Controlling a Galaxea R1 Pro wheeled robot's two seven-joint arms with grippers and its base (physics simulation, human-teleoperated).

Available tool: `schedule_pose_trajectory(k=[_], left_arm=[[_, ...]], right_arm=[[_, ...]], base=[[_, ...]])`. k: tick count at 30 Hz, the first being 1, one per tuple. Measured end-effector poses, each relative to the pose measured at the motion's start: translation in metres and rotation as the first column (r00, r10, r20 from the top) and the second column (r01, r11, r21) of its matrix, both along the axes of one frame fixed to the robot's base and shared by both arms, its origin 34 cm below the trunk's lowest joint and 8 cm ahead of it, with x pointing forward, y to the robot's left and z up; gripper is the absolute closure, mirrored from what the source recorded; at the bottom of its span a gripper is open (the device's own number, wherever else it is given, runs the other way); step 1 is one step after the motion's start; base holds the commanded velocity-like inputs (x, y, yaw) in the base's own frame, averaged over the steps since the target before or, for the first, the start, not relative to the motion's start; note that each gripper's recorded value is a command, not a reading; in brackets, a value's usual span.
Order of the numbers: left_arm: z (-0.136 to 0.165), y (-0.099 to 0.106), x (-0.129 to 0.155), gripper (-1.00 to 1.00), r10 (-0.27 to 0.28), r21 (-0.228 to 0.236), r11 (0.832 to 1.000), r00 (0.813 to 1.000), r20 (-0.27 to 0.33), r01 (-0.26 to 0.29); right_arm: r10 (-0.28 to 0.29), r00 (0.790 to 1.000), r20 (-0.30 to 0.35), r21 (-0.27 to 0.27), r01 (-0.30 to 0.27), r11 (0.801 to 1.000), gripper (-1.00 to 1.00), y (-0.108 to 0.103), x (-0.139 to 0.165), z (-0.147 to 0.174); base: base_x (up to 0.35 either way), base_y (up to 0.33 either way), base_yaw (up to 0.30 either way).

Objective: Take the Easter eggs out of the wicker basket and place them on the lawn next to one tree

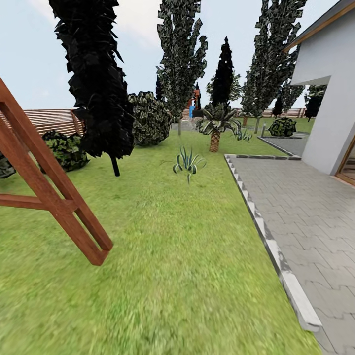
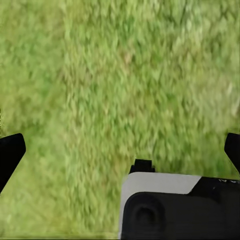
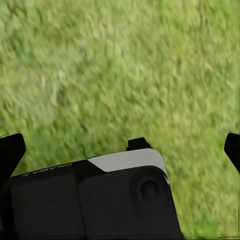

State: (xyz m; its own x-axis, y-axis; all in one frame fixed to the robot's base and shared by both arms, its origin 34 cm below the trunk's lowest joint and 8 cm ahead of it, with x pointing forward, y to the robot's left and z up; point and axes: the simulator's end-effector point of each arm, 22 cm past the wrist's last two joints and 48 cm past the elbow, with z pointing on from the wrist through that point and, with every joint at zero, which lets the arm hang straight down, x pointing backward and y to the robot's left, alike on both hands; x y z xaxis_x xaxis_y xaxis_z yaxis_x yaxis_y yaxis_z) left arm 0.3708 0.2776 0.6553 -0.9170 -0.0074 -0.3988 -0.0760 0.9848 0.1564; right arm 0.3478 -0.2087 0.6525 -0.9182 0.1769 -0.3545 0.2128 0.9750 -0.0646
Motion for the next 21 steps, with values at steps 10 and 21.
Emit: schedule_pose_trajectory(k=[10, 21], left_arm=[[0.020, 0.006, 0.048, -1.00, 0.003, 0.008, 1.000, 0.999, 0.040, -0.003], [0.023, 0.008, 0.052, -1.00, 0.007, 0.014, 1.000, 0.999, 0.050, -0.007]], right_arm=[[0.003, 1.000, 0.020, 0.016, -0.003, 1.000, -1.00, 0.002, 0.053, 0.018], [0.002, 0.999, 0.040, 0.017, -0.003, 1.000, -1.00, 0.002, 0.060, 0.021]], base=[[0.331, 0.000, 0.000], [0.306, 0.000, 0.000]])
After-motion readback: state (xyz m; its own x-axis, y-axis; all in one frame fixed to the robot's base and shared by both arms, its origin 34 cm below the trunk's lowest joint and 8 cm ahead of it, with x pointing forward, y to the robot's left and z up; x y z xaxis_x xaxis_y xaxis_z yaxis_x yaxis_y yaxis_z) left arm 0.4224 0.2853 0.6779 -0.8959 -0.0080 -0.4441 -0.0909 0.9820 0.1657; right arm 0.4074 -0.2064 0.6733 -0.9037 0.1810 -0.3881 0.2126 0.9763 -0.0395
